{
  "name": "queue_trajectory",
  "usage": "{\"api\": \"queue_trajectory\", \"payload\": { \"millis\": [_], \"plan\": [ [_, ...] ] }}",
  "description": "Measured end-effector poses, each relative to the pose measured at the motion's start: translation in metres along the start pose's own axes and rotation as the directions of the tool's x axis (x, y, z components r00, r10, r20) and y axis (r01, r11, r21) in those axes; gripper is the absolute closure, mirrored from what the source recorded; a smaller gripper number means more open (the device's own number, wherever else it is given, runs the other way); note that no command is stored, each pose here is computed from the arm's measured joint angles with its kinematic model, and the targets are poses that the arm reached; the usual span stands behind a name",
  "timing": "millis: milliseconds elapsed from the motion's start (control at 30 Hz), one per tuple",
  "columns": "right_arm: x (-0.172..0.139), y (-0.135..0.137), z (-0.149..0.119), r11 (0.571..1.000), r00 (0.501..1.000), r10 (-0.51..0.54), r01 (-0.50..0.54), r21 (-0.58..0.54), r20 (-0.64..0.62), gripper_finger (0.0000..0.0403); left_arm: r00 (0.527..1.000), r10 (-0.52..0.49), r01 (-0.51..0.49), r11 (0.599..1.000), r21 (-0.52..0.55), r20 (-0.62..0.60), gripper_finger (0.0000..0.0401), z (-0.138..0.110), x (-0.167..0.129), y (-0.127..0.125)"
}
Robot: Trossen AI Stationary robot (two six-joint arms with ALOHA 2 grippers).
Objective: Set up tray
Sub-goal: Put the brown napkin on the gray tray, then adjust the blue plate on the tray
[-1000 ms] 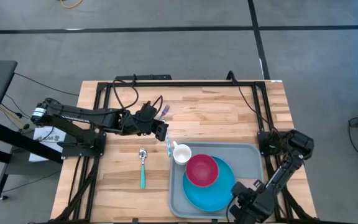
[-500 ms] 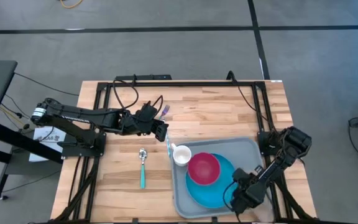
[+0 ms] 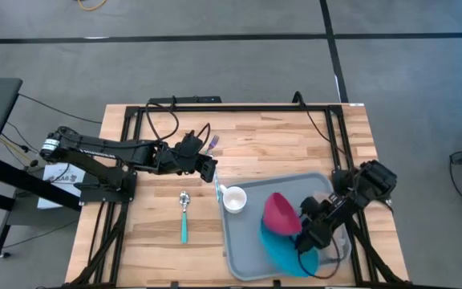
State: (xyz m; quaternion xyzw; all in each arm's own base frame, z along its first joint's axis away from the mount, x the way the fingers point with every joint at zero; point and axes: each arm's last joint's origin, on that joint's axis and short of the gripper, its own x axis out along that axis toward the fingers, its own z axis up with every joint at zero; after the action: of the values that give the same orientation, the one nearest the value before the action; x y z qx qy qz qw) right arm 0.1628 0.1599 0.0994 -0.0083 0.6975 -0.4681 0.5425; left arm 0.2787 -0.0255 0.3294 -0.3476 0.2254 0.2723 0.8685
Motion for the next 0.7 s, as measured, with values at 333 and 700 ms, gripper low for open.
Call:
{"api": "queue_trajectory", "payload": {
  "millis": [333, 700],
  "plan": [
    [-0.028, -0.02, 0.012, 0.99, 0.997, 0.067, -0.072, -0.122, -0.045, 0.0345, 1.0, -0.001, 0.001, 1.0, -0.02, 0.0, 0.0274, 0.0, 0.0, 0.0],
    [-0.081, -0.09, -0.009, 0.794, 0.795, 0.605, -0.606, -0.05, -0.032, 0.0345, 1.0, -0.001, 0.001, 1.0, -0.02, -0.001, 0.0274, 0.0, 0.0, 0.0]
  ]
}}
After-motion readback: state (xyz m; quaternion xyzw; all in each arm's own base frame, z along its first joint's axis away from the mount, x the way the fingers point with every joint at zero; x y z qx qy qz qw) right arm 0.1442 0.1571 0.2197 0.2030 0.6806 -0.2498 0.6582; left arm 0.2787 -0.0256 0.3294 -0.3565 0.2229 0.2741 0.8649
